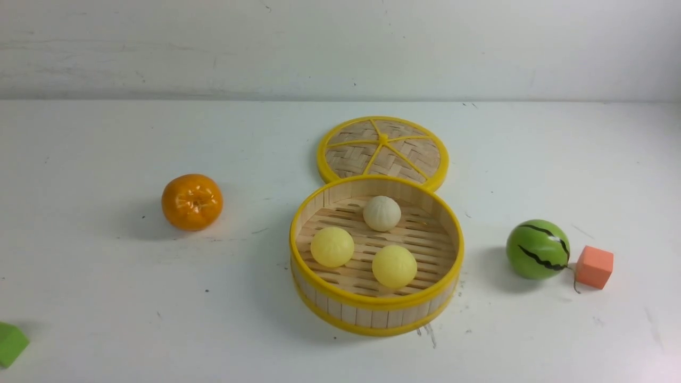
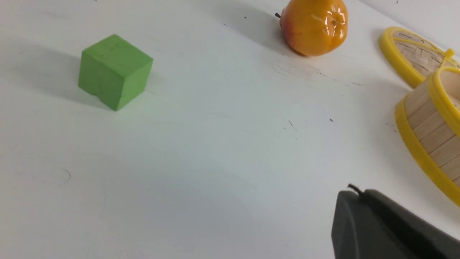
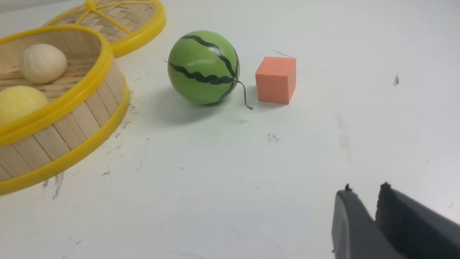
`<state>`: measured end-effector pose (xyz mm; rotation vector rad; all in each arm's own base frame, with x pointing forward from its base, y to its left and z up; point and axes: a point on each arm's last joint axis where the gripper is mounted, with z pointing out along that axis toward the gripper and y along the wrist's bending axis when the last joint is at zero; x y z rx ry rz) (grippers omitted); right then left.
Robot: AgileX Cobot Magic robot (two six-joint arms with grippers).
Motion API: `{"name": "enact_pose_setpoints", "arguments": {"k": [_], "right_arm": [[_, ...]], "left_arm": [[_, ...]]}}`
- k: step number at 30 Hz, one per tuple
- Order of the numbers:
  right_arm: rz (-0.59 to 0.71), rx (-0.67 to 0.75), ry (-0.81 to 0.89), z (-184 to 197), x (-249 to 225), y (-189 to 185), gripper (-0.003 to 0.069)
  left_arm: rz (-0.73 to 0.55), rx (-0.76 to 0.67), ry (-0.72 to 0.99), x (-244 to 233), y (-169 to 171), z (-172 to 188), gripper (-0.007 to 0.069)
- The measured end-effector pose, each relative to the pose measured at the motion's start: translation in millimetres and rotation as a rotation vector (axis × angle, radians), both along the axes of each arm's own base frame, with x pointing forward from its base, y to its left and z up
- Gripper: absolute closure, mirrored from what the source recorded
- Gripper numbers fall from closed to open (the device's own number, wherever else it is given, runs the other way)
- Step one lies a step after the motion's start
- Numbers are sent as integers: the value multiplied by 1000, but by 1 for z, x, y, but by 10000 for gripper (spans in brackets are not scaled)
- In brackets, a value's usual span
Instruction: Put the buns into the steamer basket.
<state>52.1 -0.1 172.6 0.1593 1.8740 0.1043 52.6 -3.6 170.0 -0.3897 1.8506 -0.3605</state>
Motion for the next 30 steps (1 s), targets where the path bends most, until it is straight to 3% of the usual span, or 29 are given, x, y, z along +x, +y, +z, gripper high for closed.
{"name": "enact_pose_setpoints", "arguments": {"k": [30], "right_arm": [[0, 0, 0, 0, 0, 0, 510]], "left_arm": [[0, -1, 0, 0, 0, 0, 637]]}}
